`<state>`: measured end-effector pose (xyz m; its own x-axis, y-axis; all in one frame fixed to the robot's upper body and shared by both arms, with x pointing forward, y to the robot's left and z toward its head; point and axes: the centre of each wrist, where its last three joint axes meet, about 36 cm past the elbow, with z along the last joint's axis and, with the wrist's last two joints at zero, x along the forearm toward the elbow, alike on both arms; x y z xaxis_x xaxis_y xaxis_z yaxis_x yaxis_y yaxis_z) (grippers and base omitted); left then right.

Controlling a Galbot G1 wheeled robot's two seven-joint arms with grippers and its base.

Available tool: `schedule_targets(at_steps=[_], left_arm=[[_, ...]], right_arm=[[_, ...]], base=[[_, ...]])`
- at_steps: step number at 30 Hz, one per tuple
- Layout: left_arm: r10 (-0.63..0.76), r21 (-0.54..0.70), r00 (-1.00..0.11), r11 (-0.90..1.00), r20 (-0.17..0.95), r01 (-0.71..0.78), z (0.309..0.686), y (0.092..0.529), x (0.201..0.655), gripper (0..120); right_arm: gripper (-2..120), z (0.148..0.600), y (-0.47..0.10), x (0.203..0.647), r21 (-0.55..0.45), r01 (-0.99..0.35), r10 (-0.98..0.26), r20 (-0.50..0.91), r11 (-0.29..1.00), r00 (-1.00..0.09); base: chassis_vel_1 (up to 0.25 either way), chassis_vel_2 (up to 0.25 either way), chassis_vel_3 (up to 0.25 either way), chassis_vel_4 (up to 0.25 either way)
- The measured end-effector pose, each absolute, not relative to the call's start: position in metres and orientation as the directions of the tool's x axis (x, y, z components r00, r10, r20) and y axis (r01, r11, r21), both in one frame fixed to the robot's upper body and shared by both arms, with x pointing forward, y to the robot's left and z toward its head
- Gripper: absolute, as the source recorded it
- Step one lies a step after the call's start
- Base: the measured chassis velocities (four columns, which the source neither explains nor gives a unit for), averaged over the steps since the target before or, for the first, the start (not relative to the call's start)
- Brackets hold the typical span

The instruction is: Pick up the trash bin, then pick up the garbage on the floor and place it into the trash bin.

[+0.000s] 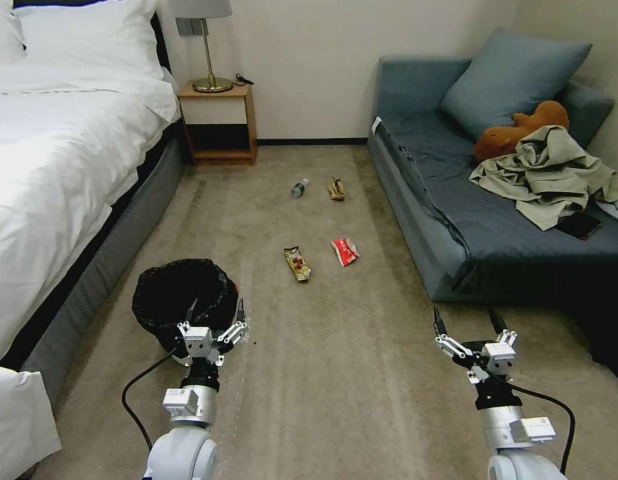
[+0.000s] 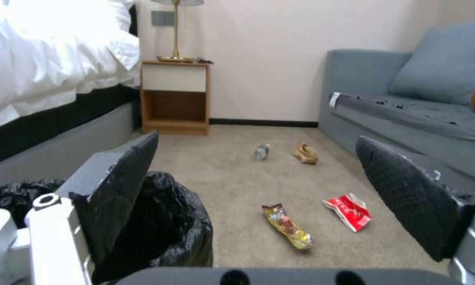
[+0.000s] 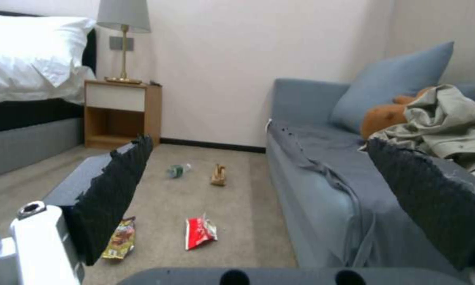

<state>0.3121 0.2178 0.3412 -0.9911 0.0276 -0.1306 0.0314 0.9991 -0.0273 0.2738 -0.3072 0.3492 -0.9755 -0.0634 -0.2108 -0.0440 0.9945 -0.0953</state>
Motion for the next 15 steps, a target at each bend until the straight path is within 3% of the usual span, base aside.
schedule_targets(at_steps=[7,15], left_arm=[[0.083,0.007,-0.974,0.997,-0.211,0.083,0.315,0.225,0.331,100],[0.077,-0.031,-0.968,0.996,-0.24,0.086,0.316,0.223,0.333,100]], right_arm=[[100,0.342,-0.309,0.257,-0.162,0.033,-0.004,-0.222,0.986,-0.975],[100,0.34,-0.31,0.257,-0.165,-0.006,-0.047,-0.245,0.986,-0.968]], base=[[0.0,0.0,0.0,0.0],[0.0,0.0,0.0,0.0]])
